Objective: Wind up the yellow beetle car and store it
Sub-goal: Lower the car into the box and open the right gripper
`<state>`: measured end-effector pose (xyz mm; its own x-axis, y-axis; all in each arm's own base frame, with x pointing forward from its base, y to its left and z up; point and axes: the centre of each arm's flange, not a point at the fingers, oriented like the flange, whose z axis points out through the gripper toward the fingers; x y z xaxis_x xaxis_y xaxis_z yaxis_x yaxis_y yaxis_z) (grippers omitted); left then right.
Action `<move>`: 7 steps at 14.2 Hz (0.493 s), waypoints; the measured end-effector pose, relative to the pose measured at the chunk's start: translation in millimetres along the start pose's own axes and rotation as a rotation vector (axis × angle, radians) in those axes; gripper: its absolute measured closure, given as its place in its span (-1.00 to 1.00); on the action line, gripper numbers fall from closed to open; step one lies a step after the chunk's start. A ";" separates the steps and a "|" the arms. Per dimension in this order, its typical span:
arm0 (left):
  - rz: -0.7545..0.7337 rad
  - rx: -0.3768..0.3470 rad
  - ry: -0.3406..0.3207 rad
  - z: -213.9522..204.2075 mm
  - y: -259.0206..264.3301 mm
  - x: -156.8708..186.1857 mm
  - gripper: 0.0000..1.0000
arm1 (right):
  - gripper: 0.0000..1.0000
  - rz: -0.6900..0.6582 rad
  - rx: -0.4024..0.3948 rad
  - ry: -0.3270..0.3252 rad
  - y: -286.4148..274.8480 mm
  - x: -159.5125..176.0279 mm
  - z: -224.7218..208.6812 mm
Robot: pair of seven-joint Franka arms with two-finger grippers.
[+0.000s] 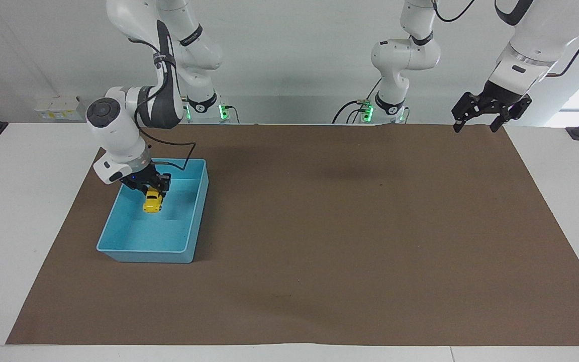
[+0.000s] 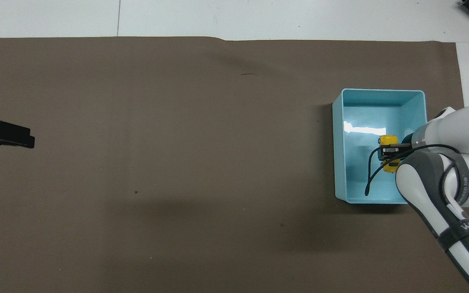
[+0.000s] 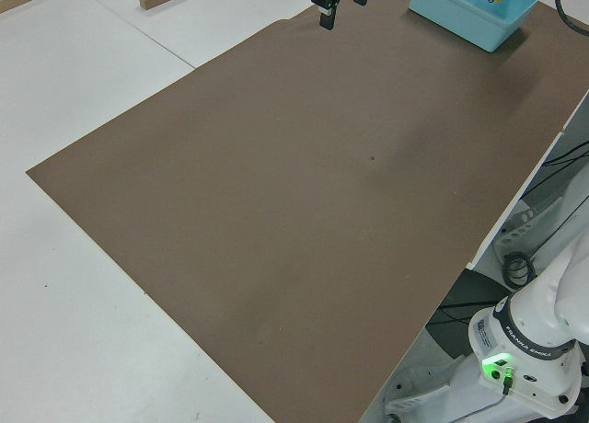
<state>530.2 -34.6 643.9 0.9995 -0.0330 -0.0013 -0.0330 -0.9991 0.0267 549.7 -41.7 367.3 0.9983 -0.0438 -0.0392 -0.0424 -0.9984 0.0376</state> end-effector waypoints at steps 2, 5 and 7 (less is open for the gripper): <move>0.000 0.000 0.000 0.0 0.0 0.0 -1.00 | 0.01 -0.001 0.008 0.026 -2.2 -1.1 11.8; 0.000 0.000 0.000 0.0 0.0 0.0 -1.00 | 0.01 -0.006 0.024 0.026 -8.7 -5.0 36.2; 0.000 0.000 0.000 0.0 -0.2 0.0 -1.00 | 0.01 -0.017 0.043 0.014 -9.2 -6.9 43.7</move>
<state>530.2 -34.5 643.9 0.9995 -0.0328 -0.0014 -0.0327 -0.9991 0.0267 541.4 -33.8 323.6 0.9993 -0.0267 -0.0250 -0.0268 -0.9996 -0.0061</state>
